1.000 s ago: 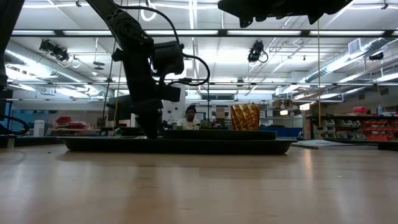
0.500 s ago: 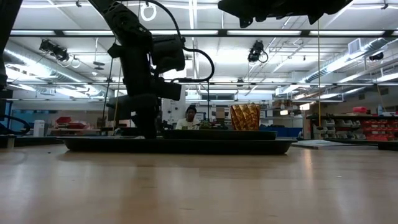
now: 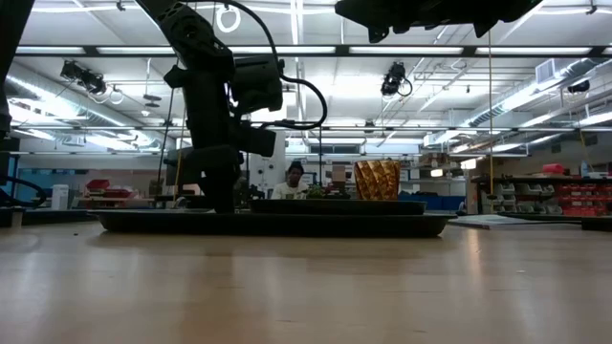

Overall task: Pick and place plate/cup/fork/spoon on tray
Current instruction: Adjust the orange fork, then return to Home Position

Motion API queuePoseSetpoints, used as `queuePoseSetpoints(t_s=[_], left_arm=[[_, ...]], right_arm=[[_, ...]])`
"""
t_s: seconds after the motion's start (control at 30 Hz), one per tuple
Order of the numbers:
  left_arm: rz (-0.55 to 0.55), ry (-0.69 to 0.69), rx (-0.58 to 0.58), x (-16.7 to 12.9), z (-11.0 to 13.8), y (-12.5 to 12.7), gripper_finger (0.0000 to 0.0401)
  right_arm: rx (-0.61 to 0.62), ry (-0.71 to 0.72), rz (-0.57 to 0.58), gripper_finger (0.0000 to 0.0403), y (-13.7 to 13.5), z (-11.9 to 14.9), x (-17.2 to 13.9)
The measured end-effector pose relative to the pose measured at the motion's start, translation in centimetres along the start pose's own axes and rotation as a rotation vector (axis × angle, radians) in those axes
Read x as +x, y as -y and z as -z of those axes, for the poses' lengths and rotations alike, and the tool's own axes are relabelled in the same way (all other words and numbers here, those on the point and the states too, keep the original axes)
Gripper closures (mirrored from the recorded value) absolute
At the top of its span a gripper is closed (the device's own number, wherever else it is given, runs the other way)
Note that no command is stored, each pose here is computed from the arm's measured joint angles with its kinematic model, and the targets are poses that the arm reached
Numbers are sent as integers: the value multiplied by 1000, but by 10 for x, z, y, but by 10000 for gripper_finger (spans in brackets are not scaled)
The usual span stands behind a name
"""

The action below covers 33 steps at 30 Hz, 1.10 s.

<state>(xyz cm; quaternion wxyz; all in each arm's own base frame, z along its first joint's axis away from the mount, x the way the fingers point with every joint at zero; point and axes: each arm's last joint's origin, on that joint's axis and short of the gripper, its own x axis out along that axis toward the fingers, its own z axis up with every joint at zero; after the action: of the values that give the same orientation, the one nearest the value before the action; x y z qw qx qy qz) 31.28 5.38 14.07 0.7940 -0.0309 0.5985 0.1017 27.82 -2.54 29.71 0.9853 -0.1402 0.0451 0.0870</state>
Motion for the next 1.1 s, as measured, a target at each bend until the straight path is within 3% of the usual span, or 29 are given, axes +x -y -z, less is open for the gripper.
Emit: queuePoseSetpoints(t_s=[0.27, 0.43, 0.83, 0.93, 1.1], left_arm=[[0, 0, -48, -1, -1, 0, 354], [1, 35, -54, -12, -15, -1, 354], [-10, -189, -48, -52, -23, -5, 354], [-8, -192, -28, -66, -31, -5, 354], [-75, -182, 47, -80, -39, -9, 354]], right_arm=[[0, 0, 0, 398, 0, 0, 0], [-8, 7, 2, 398, 0, -1, 0], [-12, 16, 25, 398, 6, -1, -2], [-9, 18, 28, 398, 6, -2, -3], [-6, -7, 144, 398, 7, -13, -20]])
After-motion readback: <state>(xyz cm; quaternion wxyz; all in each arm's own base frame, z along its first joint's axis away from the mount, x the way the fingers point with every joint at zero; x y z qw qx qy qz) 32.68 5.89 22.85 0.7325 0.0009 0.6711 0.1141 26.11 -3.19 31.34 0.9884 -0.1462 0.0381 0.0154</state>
